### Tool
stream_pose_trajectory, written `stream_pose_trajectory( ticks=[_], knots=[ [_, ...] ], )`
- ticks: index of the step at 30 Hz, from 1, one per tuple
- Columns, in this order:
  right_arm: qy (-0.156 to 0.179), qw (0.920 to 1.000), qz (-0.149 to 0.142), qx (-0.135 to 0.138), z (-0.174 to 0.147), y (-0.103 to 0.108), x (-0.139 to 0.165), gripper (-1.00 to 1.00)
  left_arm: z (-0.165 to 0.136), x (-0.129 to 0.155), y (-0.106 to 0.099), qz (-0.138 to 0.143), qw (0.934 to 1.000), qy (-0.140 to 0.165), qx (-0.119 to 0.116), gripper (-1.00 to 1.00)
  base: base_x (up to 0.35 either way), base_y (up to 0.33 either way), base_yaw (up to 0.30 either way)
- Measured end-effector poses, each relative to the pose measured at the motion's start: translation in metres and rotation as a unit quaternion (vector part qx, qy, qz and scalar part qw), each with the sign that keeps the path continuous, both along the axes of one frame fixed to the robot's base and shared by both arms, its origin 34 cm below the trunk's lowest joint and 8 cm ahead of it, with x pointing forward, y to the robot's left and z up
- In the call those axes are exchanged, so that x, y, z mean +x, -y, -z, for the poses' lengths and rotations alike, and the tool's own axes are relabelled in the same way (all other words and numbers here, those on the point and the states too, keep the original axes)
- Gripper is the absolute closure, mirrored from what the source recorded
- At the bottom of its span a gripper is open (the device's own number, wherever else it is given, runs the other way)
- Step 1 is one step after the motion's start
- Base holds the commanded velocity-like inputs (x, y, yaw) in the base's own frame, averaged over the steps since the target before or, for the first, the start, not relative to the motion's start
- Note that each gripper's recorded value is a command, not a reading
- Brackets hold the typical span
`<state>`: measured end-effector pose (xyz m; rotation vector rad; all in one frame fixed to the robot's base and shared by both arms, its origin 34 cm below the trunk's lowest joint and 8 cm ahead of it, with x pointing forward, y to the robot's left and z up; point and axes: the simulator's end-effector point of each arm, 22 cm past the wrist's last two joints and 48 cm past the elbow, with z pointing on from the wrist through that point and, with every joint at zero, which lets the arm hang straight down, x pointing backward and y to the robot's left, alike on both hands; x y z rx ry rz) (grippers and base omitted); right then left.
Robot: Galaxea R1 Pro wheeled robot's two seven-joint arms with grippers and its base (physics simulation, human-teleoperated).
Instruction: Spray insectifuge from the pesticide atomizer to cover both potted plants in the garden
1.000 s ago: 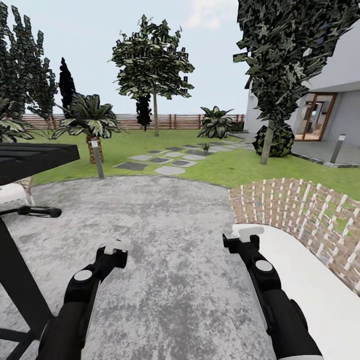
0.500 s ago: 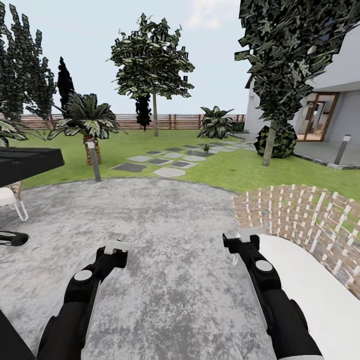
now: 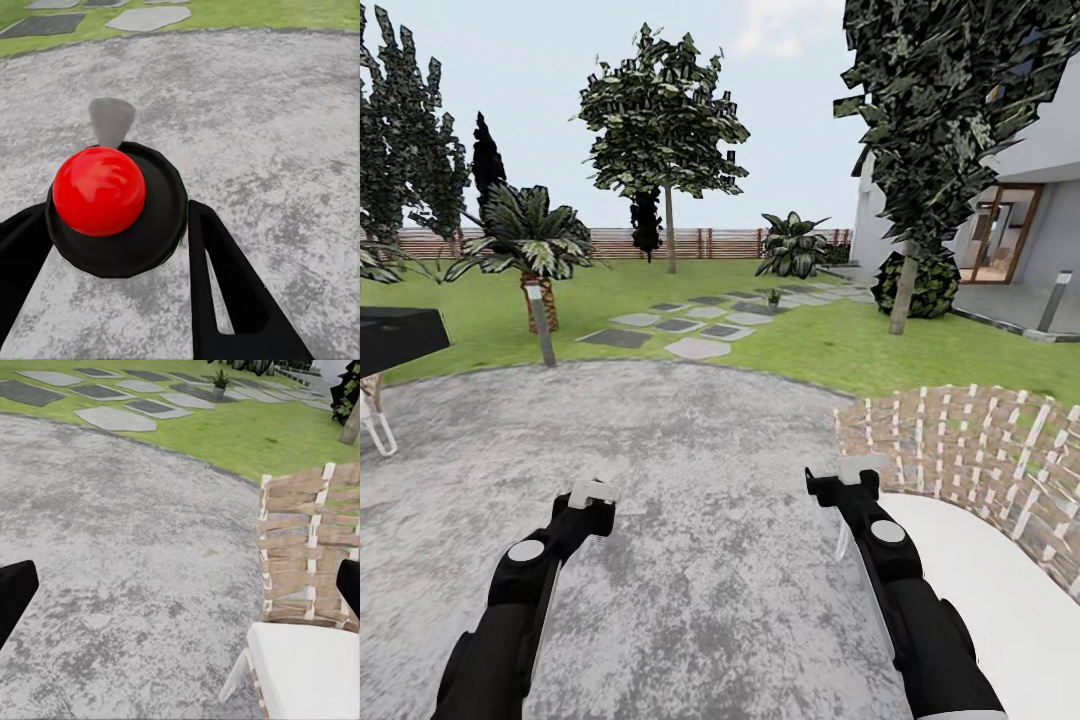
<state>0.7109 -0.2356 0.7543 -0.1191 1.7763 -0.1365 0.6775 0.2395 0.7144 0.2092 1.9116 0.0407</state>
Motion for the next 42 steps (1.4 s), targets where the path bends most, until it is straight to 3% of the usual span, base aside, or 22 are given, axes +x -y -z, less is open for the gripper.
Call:
stream_pose_trajectory(
  ticks=[42],
  knots=[
    [0.006, 1.0000, 0.000, -0.001, -0.0071, 0.0000, -0.0015, -1.00, -0.0061, -0.0010, 0.0001, 0.000, 1.0000, 0.005, 0.000, 1.00, 0.346, 0.000, 0.000]
  ],
)
